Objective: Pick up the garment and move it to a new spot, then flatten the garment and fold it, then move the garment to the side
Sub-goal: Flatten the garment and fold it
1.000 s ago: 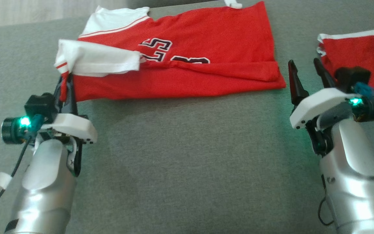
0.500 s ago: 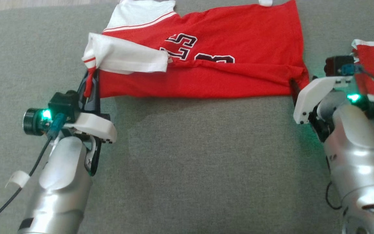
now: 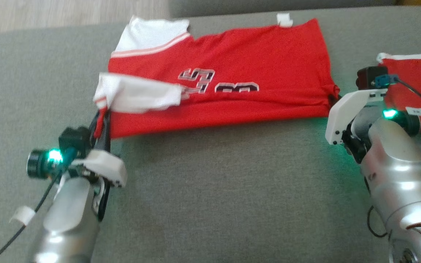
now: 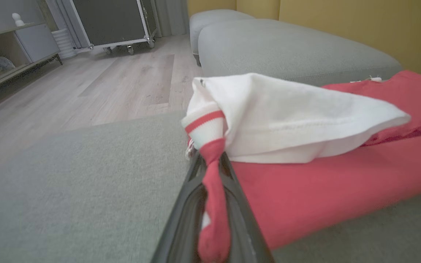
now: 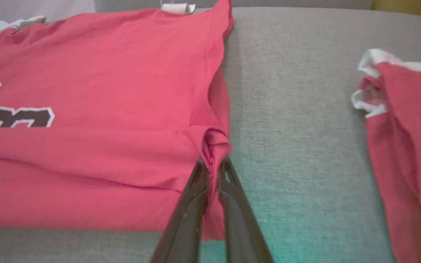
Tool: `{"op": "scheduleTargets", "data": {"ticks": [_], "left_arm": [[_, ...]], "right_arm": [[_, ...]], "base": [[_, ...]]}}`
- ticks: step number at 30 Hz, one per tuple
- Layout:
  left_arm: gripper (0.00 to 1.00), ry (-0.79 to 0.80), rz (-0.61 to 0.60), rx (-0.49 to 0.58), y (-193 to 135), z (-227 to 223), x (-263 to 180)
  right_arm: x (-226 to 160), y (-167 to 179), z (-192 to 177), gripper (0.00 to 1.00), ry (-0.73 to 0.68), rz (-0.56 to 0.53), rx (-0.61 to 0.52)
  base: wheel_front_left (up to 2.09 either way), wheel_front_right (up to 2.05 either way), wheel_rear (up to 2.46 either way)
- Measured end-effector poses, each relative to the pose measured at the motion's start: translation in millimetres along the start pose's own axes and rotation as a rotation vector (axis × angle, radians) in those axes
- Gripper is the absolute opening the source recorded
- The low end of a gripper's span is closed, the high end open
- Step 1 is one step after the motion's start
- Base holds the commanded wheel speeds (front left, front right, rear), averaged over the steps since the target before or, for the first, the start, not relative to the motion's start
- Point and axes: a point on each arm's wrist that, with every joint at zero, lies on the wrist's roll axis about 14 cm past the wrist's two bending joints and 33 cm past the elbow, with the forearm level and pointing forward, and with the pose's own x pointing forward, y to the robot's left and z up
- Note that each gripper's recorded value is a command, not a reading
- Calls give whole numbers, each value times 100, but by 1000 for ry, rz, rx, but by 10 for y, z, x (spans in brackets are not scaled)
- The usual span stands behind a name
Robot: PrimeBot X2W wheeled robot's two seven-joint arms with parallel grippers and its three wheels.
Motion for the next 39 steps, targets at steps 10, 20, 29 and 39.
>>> {"op": "scheduleTargets", "data": {"ticks": [10,20,29,39], "left_arm": [[0,75,-9,-6,-50,-222,-411],[0,155,-90,-3,-284,-410,-834],[0,150,-107,1,-367,-368,-920],[100,81,-69,-13,-323,-192,-860]], "right_arm": [[-460,-92,-247,0,16,-13,70],[-845,-155,-561,0,41,-2,131],[-947,-194,-771,0,45,25,194],[-1006,-304,-366,100,-187,15,263]], "base": [[0,0,0],[0,0,0],[0,0,0],[0,0,0]]}}
